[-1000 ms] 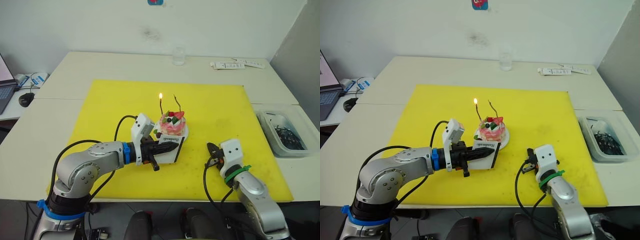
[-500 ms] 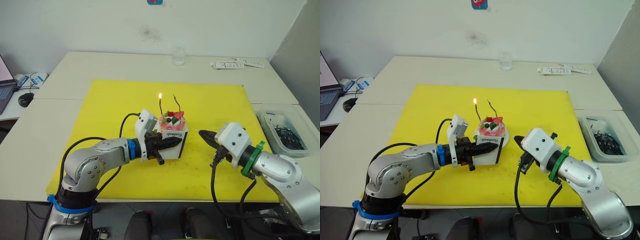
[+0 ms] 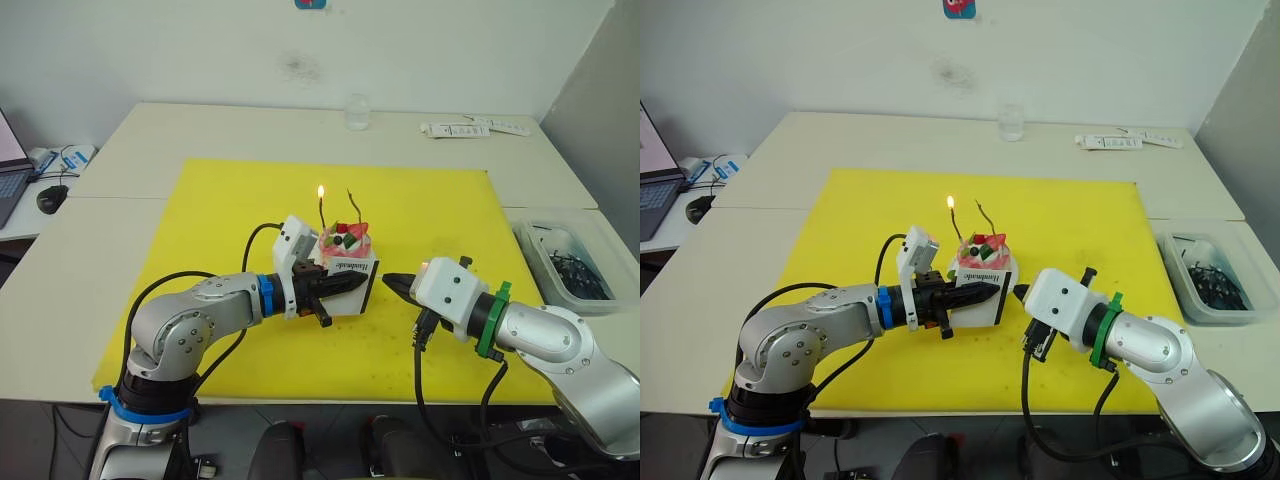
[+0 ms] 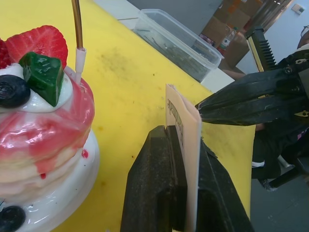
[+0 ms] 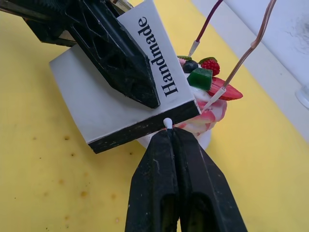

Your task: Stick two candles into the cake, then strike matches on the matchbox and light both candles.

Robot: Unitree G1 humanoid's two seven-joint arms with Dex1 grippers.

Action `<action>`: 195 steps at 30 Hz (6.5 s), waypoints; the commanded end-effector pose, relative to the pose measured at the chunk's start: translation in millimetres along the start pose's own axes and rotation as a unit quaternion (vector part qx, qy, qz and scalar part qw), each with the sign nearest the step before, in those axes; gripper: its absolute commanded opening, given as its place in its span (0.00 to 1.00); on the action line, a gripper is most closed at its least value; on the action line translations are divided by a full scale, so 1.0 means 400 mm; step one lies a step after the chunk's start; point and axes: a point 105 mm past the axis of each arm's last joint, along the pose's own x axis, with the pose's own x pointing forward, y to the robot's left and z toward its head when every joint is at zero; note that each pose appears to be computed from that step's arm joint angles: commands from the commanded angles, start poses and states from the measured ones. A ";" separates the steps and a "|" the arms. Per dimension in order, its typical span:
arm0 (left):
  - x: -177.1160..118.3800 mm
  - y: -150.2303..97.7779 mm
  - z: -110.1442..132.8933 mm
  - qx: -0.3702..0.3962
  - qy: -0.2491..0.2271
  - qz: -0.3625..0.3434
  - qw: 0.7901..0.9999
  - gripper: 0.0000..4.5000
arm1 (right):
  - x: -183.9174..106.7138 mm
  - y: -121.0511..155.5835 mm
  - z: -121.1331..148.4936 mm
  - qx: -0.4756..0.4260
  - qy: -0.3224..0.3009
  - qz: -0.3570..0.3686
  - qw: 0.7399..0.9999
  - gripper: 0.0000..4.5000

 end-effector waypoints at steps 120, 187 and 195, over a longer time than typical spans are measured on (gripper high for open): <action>-0.061 -0.009 0.201 -0.026 -0.078 -0.054 0.995 0.00 | -0.026 0.097 0.027 -0.205 -0.106 0.222 0.947 0.00; -0.118 -0.036 -0.097 -0.057 0.074 -0.065 0.993 0.00 | 0.115 -0.194 0.142 -0.287 -0.124 -0.016 0.950 0.00; -0.115 -0.037 -0.097 -0.056 0.074 -0.068 0.993 0.00 | 0.117 -0.194 0.141 -0.293 -0.125 -0.015 0.948 0.00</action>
